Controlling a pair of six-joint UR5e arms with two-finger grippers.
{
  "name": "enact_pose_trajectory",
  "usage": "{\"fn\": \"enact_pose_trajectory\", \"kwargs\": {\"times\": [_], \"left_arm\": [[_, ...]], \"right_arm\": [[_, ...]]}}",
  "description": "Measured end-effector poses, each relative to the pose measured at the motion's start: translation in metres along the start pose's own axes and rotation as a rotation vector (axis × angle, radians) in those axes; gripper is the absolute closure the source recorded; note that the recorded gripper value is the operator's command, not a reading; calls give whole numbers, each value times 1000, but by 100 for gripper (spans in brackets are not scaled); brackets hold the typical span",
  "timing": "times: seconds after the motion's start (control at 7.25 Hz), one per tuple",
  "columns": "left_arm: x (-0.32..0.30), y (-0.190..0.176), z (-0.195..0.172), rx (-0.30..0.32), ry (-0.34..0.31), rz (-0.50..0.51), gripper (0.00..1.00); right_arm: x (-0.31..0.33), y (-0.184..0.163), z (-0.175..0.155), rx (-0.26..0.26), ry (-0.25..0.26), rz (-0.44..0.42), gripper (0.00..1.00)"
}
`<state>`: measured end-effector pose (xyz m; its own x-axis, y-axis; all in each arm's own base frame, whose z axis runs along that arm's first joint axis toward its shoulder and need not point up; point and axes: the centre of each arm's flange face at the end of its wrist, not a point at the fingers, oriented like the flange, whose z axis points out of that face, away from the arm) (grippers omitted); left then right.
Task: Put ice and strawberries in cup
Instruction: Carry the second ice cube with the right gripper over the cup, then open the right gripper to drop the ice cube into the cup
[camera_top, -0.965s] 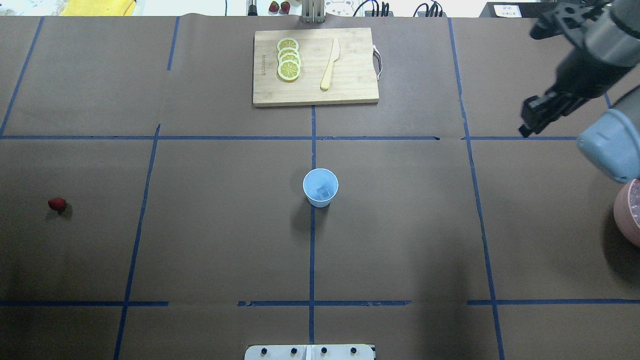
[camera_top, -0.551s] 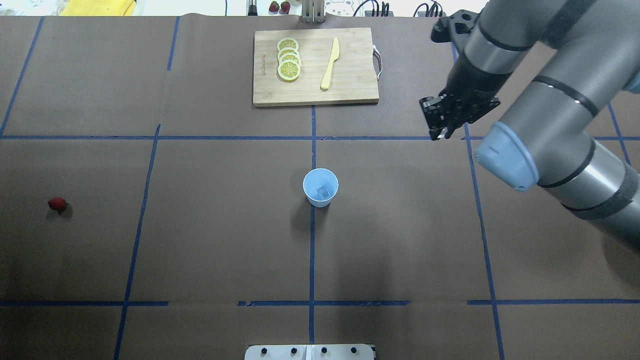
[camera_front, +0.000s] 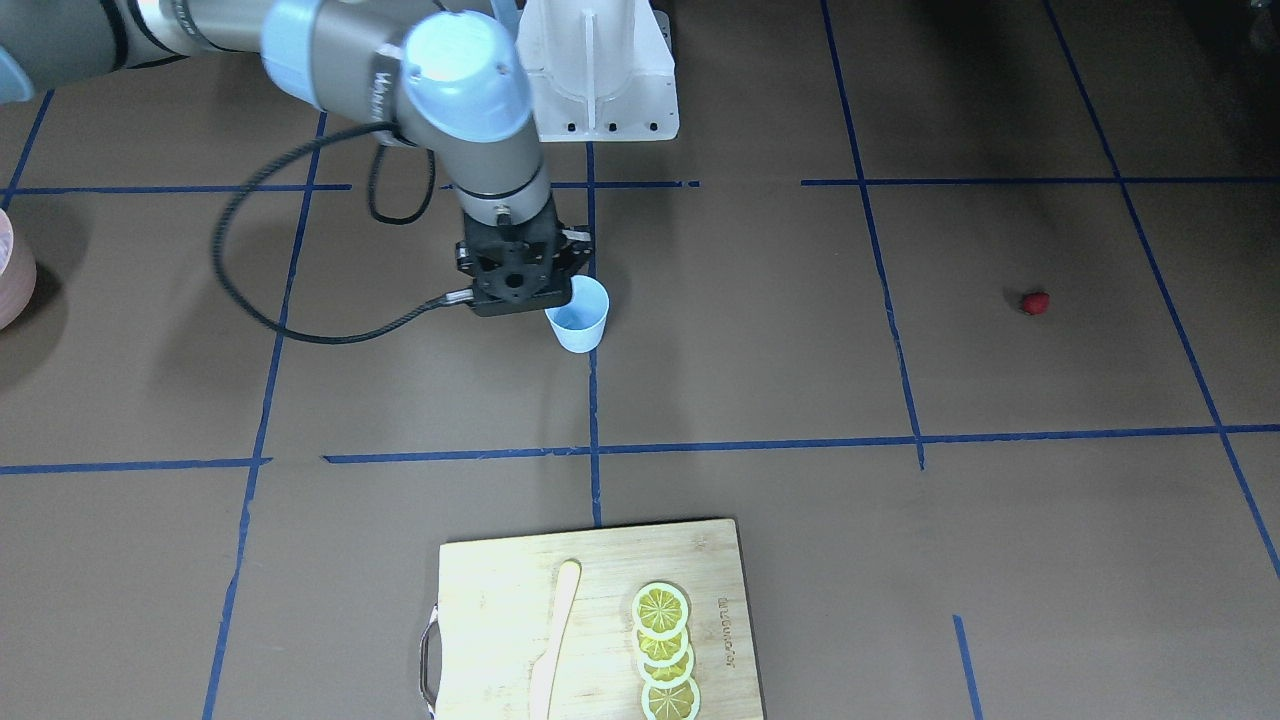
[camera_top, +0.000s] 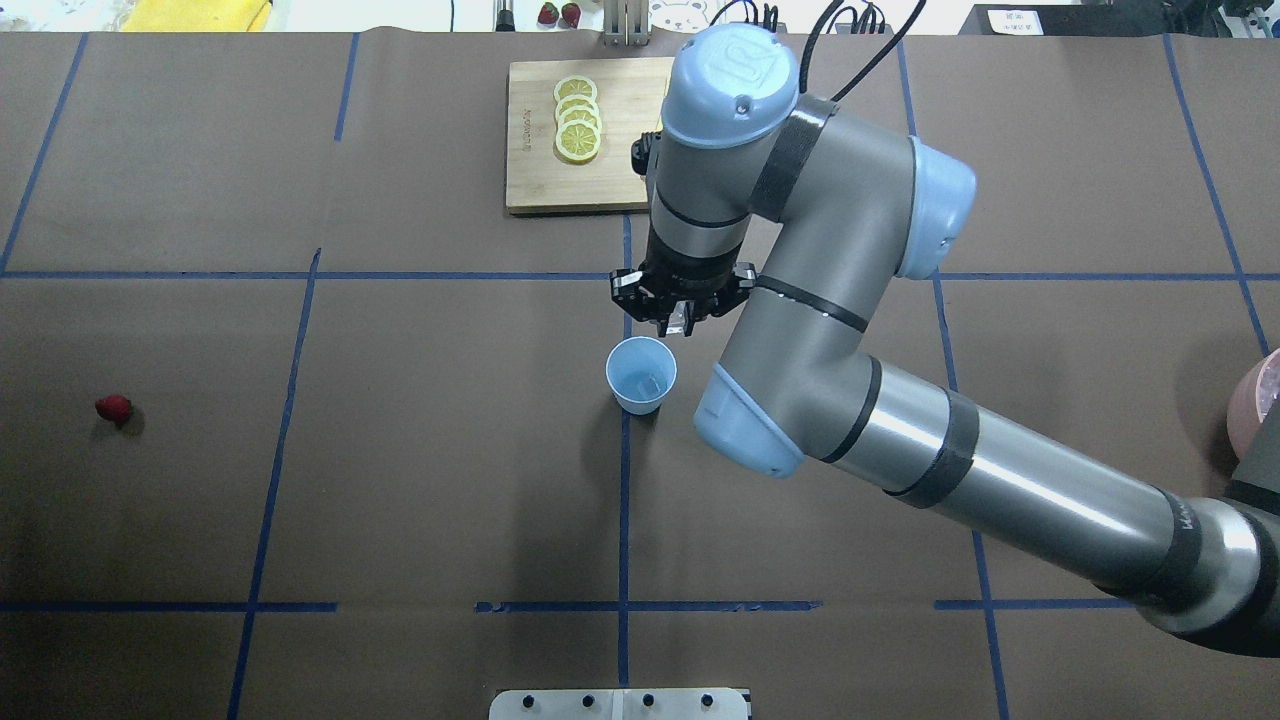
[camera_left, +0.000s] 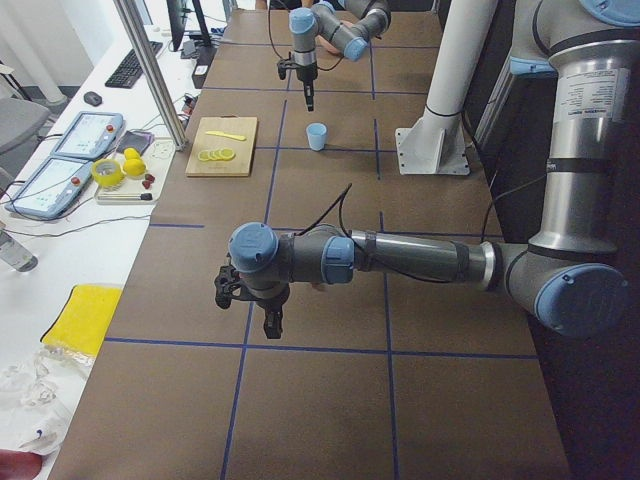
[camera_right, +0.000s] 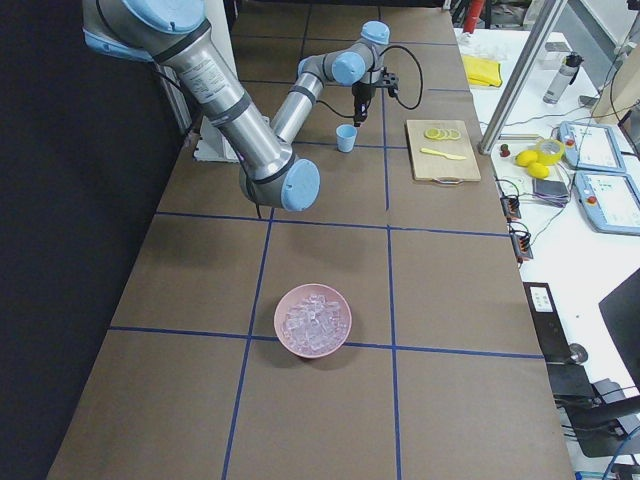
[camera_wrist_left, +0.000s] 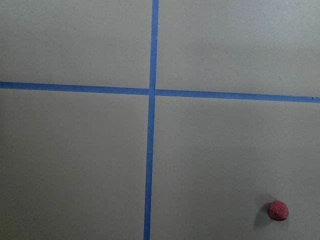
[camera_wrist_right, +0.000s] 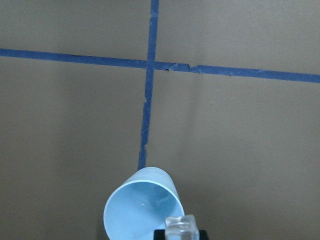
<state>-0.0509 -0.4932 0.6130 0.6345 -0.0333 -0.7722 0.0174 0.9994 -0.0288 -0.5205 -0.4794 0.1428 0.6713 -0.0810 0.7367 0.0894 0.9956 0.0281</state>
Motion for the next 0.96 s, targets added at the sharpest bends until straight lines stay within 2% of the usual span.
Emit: {"fn": "enact_pose_trajectory", "kwargs": {"times": [0.41, 0.55, 0.69, 0.83, 0.96], "left_arm": [[0, 0, 0, 0, 0, 0, 0], [0, 0, 0, 0, 0, 1, 0], [1, -1, 0, 1, 0, 1, 0], [1, -1, 0, 1, 0, 2, 0], [1, -1, -1, 1, 0, 1, 0]], "right_arm": [[-30, 11, 28, -4, 19, -13, 98], [-31, 12, 32, -4, 24, -14, 92], [-30, 12, 34, -6, 28, -14, 76], [-30, 13, 36, -8, 30, -15, 50], [-30, 14, 37, -10, 32, -15, 15]]}}
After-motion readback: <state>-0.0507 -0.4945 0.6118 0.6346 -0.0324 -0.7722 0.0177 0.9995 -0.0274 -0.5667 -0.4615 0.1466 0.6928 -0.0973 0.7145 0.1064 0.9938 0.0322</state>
